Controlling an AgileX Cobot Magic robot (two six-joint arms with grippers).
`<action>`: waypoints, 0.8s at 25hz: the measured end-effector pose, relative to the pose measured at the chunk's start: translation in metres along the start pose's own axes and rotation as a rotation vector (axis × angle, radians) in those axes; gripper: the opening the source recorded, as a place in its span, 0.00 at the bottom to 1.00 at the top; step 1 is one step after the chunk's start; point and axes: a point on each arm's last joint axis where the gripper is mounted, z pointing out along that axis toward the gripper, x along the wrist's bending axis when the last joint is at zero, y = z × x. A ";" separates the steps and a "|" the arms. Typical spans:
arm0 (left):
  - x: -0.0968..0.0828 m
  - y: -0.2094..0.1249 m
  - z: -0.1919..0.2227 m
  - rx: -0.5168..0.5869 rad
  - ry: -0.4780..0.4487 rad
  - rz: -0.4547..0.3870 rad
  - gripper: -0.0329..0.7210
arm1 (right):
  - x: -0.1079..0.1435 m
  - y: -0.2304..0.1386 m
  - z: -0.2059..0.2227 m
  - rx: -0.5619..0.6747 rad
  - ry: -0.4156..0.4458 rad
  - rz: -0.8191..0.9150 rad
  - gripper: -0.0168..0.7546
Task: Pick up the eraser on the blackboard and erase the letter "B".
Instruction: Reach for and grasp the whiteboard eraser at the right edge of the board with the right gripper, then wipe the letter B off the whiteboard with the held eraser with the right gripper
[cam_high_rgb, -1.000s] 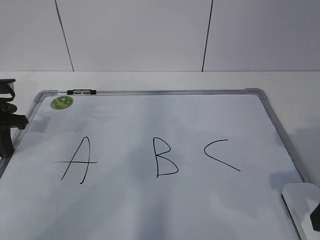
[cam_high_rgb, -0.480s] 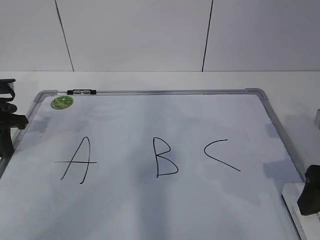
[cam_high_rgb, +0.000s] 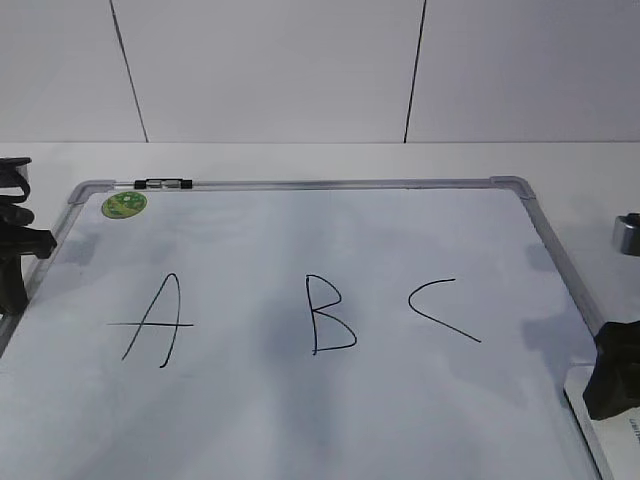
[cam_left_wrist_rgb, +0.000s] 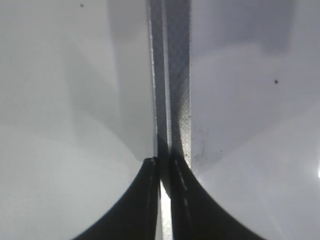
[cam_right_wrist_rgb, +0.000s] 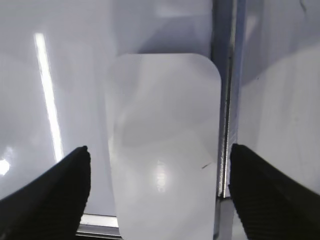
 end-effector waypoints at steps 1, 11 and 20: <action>0.000 0.000 0.000 0.000 0.000 0.000 0.08 | 0.000 0.000 0.000 -0.001 0.000 0.000 0.90; 0.000 0.000 0.000 0.000 0.000 0.000 0.08 | -0.002 0.003 0.014 0.077 -0.006 -0.009 0.90; 0.000 0.000 0.000 0.000 0.000 0.000 0.08 | -0.002 0.000 0.019 0.145 -0.005 -0.033 0.90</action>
